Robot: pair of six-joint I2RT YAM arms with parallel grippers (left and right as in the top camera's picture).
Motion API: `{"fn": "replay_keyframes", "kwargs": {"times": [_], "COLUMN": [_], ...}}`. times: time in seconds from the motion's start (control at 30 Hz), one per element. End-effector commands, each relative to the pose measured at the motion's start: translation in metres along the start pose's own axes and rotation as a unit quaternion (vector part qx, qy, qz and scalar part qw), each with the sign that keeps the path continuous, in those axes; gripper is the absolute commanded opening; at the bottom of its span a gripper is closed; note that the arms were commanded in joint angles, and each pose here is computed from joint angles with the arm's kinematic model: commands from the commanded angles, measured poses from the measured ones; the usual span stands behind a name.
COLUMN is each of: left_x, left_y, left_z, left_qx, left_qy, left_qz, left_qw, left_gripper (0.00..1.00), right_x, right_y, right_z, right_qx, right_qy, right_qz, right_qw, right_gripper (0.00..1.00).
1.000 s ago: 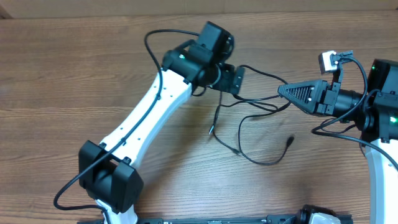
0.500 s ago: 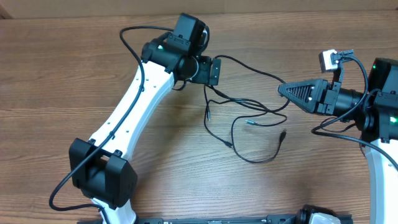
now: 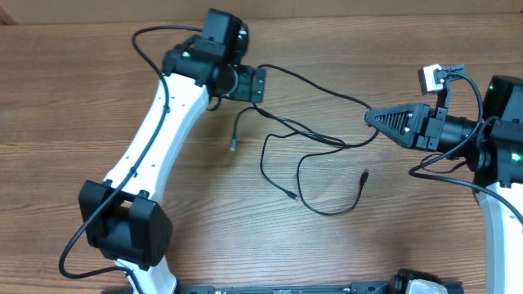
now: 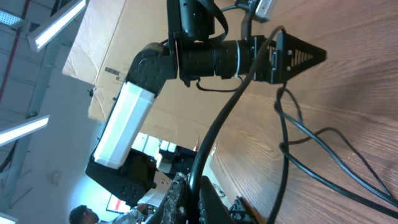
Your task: Untangle cables
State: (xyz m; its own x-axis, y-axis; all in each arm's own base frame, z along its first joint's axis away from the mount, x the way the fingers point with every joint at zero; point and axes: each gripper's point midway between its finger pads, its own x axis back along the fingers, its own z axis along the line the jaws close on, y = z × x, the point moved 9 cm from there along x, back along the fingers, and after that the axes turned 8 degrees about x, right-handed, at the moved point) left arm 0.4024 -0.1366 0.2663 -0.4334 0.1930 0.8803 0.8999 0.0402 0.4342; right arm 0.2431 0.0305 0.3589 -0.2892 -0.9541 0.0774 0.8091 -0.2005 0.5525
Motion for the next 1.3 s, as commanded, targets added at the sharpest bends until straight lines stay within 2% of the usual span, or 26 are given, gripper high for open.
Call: {"fn": "replay_keyframes", "kwargs": {"times": [0.0, 0.4, 0.57, 0.8, 0.93, 1.13, 1.27], "left_x": [-0.002, 0.013, 0.017, 0.016, 0.016, 0.017, 0.016], "left_y": [0.016, 0.029, 0.028, 0.028, 0.024, 0.019, 0.015], "left_z": [0.044, 0.139, 0.158, 0.145, 0.135, 0.112, 0.097], "left_qx": [0.026, 0.108, 0.135, 0.096, 0.087, 0.081, 0.072], "left_qy": [0.050, 0.098, 0.072, -0.018, -0.057, -0.145, -0.169], "left_qz": [-0.018, -0.032, -0.030, -0.016, 0.000, 0.022, 0.038], "left_qw": [0.998, 0.989, 0.988, 0.995, 0.995, 0.986, 0.982], "left_gripper": [1.00, 1.00, 1.00, 1.00, 1.00, 1.00, 1.00], "right_x": [0.001, 0.001, 0.001, 0.001, 0.001, 0.004, 0.006], "right_y": [0.000, 0.001, 0.001, 0.002, 0.005, 0.031, 0.058], "right_z": [0.009, 0.007, 0.007, 0.006, 0.000, -0.003, 0.011], "right_qx": [0.011, 0.013, 0.017, 0.017, -0.014, -0.044, -0.039], "right_qy": [0.021, 0.010, 0.010, 0.001, -0.037, -0.097, -0.072], "right_qz": [0.003, 0.001, 0.000, -0.002, -0.015, -0.079, -0.128], "right_qw": [1.000, 1.000, 1.000, 1.000, 0.999, 0.991, 0.988], "right_gripper": [0.04, 0.04, 0.04, 0.04, 0.04, 0.04, 0.04]}}
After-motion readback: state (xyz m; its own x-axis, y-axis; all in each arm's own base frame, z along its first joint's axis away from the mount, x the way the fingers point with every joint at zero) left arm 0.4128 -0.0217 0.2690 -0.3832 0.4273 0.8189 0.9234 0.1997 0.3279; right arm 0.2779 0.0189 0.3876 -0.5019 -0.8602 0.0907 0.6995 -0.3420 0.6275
